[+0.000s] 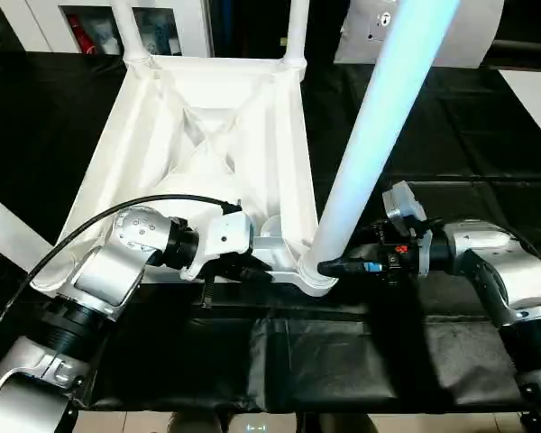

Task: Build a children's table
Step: Rotate leg to tighten

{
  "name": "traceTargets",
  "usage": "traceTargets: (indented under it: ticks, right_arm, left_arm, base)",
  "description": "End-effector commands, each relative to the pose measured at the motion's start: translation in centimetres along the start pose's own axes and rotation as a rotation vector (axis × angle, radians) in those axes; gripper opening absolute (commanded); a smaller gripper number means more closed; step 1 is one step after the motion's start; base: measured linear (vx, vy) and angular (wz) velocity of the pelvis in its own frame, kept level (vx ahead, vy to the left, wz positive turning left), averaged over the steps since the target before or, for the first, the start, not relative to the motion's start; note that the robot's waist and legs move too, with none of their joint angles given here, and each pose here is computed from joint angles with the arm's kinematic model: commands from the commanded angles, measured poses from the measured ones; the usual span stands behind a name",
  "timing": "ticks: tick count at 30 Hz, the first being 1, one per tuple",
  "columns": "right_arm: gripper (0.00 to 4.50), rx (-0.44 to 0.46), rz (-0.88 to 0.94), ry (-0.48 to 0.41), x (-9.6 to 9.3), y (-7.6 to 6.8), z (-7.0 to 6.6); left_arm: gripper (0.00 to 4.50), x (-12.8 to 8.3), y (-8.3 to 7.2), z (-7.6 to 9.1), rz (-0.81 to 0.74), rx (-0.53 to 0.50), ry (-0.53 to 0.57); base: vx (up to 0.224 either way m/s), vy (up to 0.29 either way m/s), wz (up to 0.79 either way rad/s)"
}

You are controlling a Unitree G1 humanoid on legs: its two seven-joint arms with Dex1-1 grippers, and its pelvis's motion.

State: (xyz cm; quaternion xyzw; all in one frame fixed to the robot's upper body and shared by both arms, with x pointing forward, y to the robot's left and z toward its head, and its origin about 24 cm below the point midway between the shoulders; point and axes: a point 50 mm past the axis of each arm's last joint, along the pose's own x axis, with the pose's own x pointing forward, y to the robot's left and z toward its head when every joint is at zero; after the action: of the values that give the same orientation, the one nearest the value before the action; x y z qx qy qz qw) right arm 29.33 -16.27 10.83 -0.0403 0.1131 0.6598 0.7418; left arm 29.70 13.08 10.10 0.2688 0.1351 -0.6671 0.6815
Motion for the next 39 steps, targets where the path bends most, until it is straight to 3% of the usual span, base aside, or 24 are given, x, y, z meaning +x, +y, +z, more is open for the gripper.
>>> traceTargets:
  ticks: [1,4,5,12,13,18,21,28,32,33,35,39]
  right_arm:
    - [2.02,0.025,-0.012,-0.045,0.6,0.2,0.1]
    - [2.00,0.036,-0.106,-0.076,1.6,0.0,0.3]
    - [2.00,0.042,-0.250,-0.087,2.9,-0.6,0.3]
    - [1.96,0.124,-0.617,-0.156,6.2,-1.7,0.8]
    - [1.96,0.165,-0.715,-0.205,7.1,-1.9,1.4]
    - [1.96,0.220,-0.801,-0.265,8.3,-2.0,2.1]
    - [2.70,0.201,-0.793,-0.268,8.6,-1.8,2.0]
    - [3.19,0.115,-0.789,-0.225,5.5,-1.8,0.8]
    - [3.54,0.068,-0.768,-0.195,3.1,-1.8,-0.1]
    - [3.56,0.037,-0.733,-0.182,1.5,-1.5,-0.4]
    - [3.75,0.009,-0.683,-0.166,-0.1,-1.2,-0.7]
    - [4.12,-0.021,-0.621,-0.139,-2.2,-0.6,-1.0]
  left_arm:
    - [0.00,0.4,0.2,0.7,0.007,0.006,-0.026]
    - [0.00,0.8,0.8,1.0,0.093,-0.036,-0.048]
    - [0.00,1.5,1.3,1.7,0.174,-0.073,-0.077]
    - [0.00,4.0,2.5,4.3,0.386,-0.197,-0.179]
    - [0.00,4.8,2.8,5.1,0.462,-0.239,-0.207]
    - [0.00,6.0,2.8,6.1,0.508,-0.252,-0.225]
    - [0.00,6.6,2.4,6.1,0.499,-0.237,-0.203]
    - [0.00,5.4,2.2,5.1,0.484,-0.206,-0.145]
    - [0.00,4.9,2.0,4.4,0.472,-0.203,-0.120]
    - [0.00,4.6,1.7,3.9,0.446,-0.193,-0.103]
    - [0.00,4.2,1.5,3.4,0.412,-0.173,-0.080]
    - [0.00,3.5,1.3,2.5,0.347,-0.123,-0.036]
  base:
    - [0.000,0.000,0.00]
    - [0.000,0.000,0.00]
    - [0.000,0.000,0.00]
    - [0.000,0.000,0.00]
    - [0.000,0.000,0.00]
    - [0.000,0.000,0.00]
    - [0.000,0.000,0.00]
    - [0.000,0.000,0.00]
    - [0.000,0.000,0.00]
    - [0.000,0.000,0.00]
    - [0.000,0.000,0.00]
    - [0.000,0.000,0.00]
